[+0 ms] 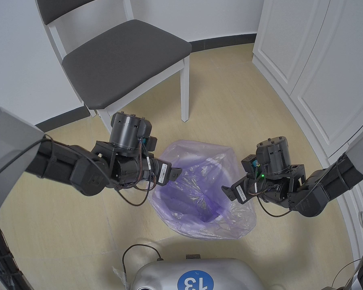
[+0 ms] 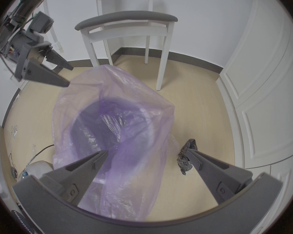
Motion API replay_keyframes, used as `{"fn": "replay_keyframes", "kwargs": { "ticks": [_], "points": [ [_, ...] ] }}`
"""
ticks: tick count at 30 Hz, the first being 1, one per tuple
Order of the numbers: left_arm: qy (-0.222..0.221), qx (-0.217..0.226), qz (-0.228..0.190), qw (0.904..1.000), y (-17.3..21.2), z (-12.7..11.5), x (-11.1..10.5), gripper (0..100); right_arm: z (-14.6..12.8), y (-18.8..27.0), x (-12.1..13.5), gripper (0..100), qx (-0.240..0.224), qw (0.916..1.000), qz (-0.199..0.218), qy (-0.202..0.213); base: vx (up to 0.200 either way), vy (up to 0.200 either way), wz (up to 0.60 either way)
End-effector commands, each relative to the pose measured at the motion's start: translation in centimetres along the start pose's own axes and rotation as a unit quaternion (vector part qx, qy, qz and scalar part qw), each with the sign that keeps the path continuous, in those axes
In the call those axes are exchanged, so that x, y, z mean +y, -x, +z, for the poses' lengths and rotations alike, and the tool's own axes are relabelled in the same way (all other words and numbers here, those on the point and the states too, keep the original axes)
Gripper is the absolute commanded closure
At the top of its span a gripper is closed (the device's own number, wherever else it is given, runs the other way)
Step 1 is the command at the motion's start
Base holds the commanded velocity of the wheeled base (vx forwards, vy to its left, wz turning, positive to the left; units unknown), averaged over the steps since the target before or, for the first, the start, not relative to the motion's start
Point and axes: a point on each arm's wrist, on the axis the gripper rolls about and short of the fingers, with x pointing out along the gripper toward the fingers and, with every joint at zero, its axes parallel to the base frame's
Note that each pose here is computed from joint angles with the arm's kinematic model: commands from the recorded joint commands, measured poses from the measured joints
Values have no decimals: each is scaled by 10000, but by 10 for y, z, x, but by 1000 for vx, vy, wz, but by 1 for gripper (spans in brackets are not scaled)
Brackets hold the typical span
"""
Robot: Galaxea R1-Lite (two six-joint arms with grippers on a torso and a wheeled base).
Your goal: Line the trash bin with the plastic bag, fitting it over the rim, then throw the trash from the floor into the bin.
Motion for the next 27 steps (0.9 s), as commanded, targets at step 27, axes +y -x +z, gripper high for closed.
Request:
{"fn": "replay_keyframes", "kwargs": {
  "ticks": [27],
  "points": [
    [482,-172,324,9982,-66,11,55,0,-10,-55,-40,0,56,9976,-585,-379,0,0,0]
  ]
}}
